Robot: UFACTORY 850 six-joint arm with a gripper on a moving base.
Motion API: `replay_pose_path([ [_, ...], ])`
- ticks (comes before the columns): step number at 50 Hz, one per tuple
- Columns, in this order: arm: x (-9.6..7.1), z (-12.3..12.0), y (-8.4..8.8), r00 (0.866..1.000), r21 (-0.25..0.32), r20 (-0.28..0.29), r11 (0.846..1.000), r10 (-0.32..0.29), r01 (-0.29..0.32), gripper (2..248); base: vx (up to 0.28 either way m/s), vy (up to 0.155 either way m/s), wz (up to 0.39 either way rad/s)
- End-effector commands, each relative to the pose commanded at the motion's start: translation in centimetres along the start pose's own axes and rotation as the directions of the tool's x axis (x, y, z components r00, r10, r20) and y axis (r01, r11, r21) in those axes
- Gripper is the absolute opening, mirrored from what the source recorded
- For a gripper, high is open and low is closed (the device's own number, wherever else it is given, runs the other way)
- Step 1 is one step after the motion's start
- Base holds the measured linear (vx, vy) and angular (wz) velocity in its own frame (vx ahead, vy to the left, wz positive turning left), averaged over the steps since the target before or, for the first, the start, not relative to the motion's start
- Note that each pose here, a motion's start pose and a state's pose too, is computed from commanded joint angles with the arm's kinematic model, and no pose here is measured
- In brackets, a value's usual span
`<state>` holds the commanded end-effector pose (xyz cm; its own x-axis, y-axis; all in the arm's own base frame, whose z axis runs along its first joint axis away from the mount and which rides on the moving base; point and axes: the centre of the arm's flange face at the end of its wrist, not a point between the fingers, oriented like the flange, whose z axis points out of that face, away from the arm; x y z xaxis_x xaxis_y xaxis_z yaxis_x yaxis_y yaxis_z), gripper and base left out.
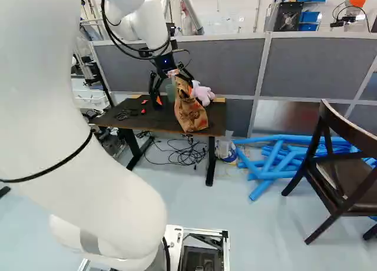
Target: Pick up the bag on the ground and place it on the table
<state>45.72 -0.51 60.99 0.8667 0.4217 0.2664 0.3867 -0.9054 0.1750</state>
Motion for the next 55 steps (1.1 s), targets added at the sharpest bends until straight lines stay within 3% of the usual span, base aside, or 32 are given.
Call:
replay_pose_path([
  [15,-1.3,2.6,-0.9,0.995,-0.024,-0.088,0.999,0.039,-0.042,247,0.000,0.000,0.000],
  [29,-3.0,5.2,-1.9,0.980,-0.042,-0.183,0.995,0.080,-0.089,247,0.000,0.000,0.000],
  [42,-4.9,7.7,-3.1,0.953,-0.052,-0.280,0.989,0.120,-0.140,247,0.000,0.000,0.000],
  [55,-7.1,10.0,-4.3,0.913,-0.055,-0.377,0.980,0.158,-0.193,247,0.000,0.000,0.000],
])
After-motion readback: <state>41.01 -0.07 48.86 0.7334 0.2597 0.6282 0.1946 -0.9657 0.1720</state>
